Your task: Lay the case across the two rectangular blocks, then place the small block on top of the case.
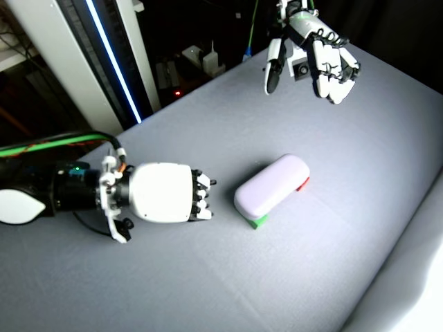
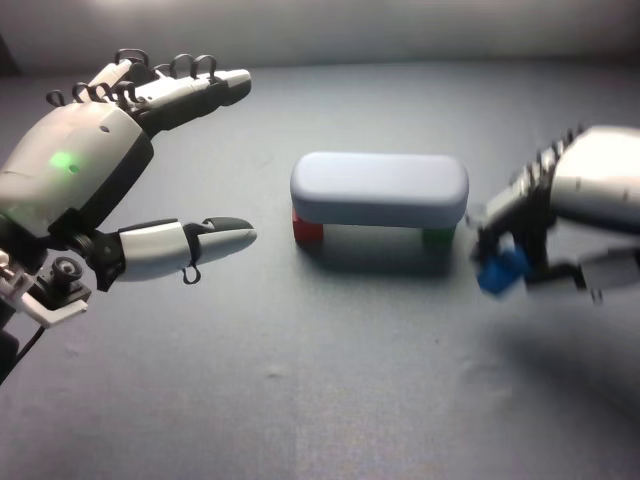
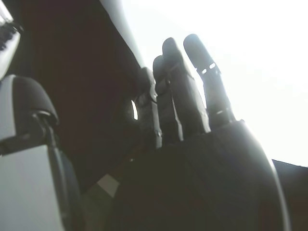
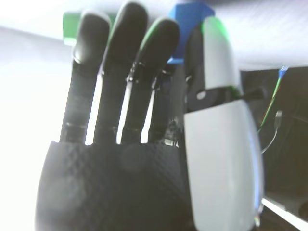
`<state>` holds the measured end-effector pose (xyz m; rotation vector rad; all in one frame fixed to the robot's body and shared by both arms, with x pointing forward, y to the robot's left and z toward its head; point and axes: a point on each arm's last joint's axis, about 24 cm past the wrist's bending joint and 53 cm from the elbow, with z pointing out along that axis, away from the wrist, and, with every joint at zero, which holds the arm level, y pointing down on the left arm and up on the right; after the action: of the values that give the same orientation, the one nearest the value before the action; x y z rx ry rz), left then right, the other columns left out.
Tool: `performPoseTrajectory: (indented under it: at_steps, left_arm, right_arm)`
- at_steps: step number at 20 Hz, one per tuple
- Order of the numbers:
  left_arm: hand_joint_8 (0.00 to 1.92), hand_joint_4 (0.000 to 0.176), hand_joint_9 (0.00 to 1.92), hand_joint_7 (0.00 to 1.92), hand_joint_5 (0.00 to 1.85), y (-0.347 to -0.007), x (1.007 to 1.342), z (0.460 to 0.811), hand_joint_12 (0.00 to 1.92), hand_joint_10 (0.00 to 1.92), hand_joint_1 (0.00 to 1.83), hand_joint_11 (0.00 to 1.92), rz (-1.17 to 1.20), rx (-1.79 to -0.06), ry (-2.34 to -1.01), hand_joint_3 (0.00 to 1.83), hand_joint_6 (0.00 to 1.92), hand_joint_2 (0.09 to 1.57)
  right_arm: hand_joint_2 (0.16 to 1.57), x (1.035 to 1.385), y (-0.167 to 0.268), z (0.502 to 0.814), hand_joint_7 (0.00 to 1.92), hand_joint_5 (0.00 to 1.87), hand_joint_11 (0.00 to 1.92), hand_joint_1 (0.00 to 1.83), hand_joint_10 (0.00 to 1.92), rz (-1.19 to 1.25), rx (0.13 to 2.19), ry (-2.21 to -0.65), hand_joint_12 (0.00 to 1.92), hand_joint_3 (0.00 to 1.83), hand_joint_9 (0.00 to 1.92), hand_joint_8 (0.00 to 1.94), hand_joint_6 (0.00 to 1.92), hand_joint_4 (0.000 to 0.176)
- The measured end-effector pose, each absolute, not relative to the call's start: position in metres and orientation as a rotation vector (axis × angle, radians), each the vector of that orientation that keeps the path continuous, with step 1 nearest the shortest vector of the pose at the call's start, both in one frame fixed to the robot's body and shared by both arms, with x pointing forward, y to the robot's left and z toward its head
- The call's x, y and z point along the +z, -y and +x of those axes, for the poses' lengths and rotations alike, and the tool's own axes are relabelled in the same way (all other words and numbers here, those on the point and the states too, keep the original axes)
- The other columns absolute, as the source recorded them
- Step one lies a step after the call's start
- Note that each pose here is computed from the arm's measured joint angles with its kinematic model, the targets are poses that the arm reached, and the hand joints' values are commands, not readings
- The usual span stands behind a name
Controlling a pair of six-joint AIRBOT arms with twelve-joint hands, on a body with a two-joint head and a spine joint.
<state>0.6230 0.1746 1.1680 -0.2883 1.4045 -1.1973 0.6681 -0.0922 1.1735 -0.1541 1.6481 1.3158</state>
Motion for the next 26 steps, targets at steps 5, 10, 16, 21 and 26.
performPoseTrajectory:
  at_steps: [5, 10, 16, 21, 26]
  left_arm:
    - [0.01, 0.000, 0.52, 0.46, 0.45, -0.177, 1.165, 0.621, 1.17, 0.01, 0.93, 0.09, -0.293, -1.192, -1.414, 0.00, 0.00, 0.97]
    - [0.01, 0.000, 0.51, 0.47, 0.44, -0.176, 1.165, 0.621, 1.17, 0.00, 0.95, 0.06, -0.289, -1.192, -1.415, 0.00, 0.00, 0.98]
    - [0.01, 0.000, 0.54, 0.52, 0.47, -0.175, 1.163, 0.621, 1.23, 0.01, 0.97, 0.07, -0.287, -1.190, -1.424, 0.00, 0.00, 0.97]
    - [0.00, 0.000, 0.53, 0.51, 0.47, -0.175, 1.163, 0.621, 1.23, 0.00, 0.99, 0.05, -0.278, -1.194, -1.427, 0.00, 0.00, 0.97]
    - [0.00, 0.000, 0.51, 0.49, 0.46, -0.174, 1.163, 0.621, 1.24, 0.00, 0.96, 0.01, -0.277, -1.197, -1.428, 0.00, 0.00, 0.97]
  right_arm:
    - [1.05, 1.235, 0.089, 0.681, 1.18, 1.08, 0.81, 1.26, 0.74, -0.179, 1.338, -1.456, 1.36, 0.00, 1.08, 0.79, 0.72, 0.000]
    - [1.07, 1.234, 0.068, 0.707, 1.05, 1.21, 0.76, 1.28, 1.28, -0.176, 1.294, -1.476, 1.64, 0.00, 0.93, 1.13, 0.35, 0.000]
    - [1.02, 1.210, 0.061, 0.738, 1.26, 1.16, 0.70, 1.29, 0.71, -0.138, 1.200, -1.564, 1.41, 0.00, 1.21, 0.70, 0.53, 0.000]
    - [1.04, 1.207, 0.057, 0.746, 1.22, 1.08, 0.89, 1.26, 0.50, -0.127, 1.185, -1.577, 1.24, 0.00, 1.20, 0.66, 0.77, 0.000]
    - [1.07, 1.206, 0.057, 0.747, 1.13, 0.95, 0.74, 1.38, 1.06, -0.129, 1.180, -1.581, 1.21, 0.00, 1.02, 0.65, 0.97, 0.000]
